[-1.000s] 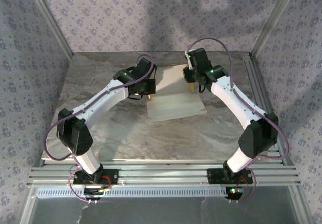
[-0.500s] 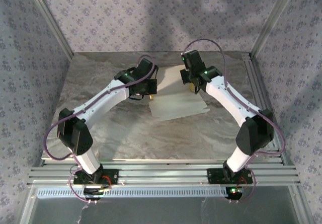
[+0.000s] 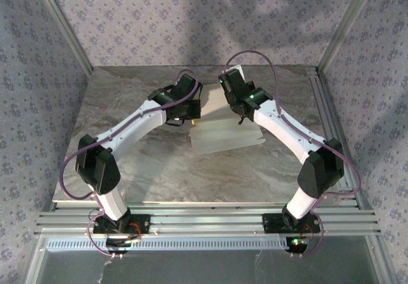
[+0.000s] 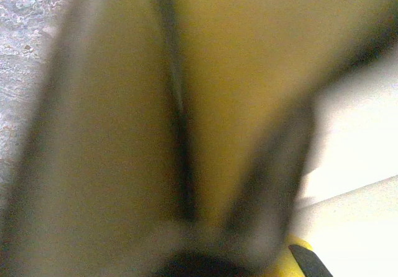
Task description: Fold the paper box
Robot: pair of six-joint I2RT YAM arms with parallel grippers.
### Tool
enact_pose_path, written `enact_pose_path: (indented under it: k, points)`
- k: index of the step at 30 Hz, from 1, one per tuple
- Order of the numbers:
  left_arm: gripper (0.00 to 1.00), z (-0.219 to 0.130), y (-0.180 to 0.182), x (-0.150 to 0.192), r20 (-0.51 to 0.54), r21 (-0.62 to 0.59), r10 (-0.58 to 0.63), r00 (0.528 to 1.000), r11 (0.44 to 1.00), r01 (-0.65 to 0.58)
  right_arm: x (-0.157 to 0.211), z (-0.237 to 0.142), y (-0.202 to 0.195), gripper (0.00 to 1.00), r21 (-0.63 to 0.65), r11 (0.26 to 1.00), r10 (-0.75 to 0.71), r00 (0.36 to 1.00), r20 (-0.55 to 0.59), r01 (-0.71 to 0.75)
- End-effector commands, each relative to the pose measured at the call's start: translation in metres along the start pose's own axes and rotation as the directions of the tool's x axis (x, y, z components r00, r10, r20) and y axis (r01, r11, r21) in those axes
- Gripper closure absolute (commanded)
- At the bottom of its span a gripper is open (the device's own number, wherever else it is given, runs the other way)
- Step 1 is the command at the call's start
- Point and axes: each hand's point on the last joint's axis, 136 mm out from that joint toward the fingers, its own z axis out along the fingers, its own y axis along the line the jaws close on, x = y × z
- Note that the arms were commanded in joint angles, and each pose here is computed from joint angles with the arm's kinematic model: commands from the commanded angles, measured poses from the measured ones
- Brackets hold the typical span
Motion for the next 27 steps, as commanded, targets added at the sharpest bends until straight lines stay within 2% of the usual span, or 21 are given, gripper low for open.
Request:
enact_pose_path:
  k: [1, 3, 4, 7, 8, 10, 15, 18, 27]
  points:
    - [1.00, -0.009, 0.014, -0.003, 0.004, -0.074, 0.013, 1.000, 0.997, -0.013, 0.007, 0.000, -0.032, 1.00, 0.156, 0.986, -0.051, 0.998, -0.045, 0.057]
    - [1.00, -0.009, 0.013, -0.003, 0.007, -0.068, 0.012, 1.000, 0.998, -0.011, 0.009, -0.002, -0.020, 1.00, 0.034, 0.999, -0.027, 0.999, -0.038, 0.028]
    - [1.00, -0.010, 0.012, -0.003, 0.010, -0.063, 0.012, 1.000, 0.998, -0.011, 0.010, -0.004, -0.010, 1.00, -0.071, 0.997, -0.002, 0.999, -0.035, 0.000]
    - [1.00, -0.008, 0.010, -0.003, 0.009, -0.048, 0.006, 1.000, 0.999, -0.006, 0.014, -0.012, 0.017, 0.64, -0.378, 0.920, 0.082, 0.994, -0.068, -0.101]
    - [1.00, -0.007, 0.010, -0.003, 0.006, -0.048, 0.005, 1.000, 0.999, -0.004, 0.014, -0.016, 0.022, 0.57, -0.445, 0.888, 0.101, 0.993, -0.064, -0.119]
    - [1.00, -0.007, 0.010, -0.003, 0.007, -0.046, 0.005, 1.000, 0.999, -0.005, 0.016, -0.023, 0.027, 0.51, -0.516, 0.845, 0.132, 0.990, -0.050, -0.139]
    - [1.00, -0.004, 0.011, -0.001, -0.002, -0.046, 0.002, 1.000, 0.999, -0.002, 0.033, -0.024, 0.023, 0.48, -0.590, 0.783, 0.218, 0.975, -0.034, -0.196]
    - [1.00, -0.004, 0.011, -0.002, 0.000, -0.044, 0.002, 1.000, 0.999, -0.002, 0.040, -0.022, 0.027, 0.48, -0.599, 0.774, 0.223, 0.974, -0.041, -0.203]
    - [1.00, -0.010, 0.009, -0.005, 0.007, -0.035, 0.005, 1.000, 0.999, -0.004, 0.047, 0.012, 0.015, 0.63, -0.431, 0.877, 0.199, 0.977, -0.072, -0.210]
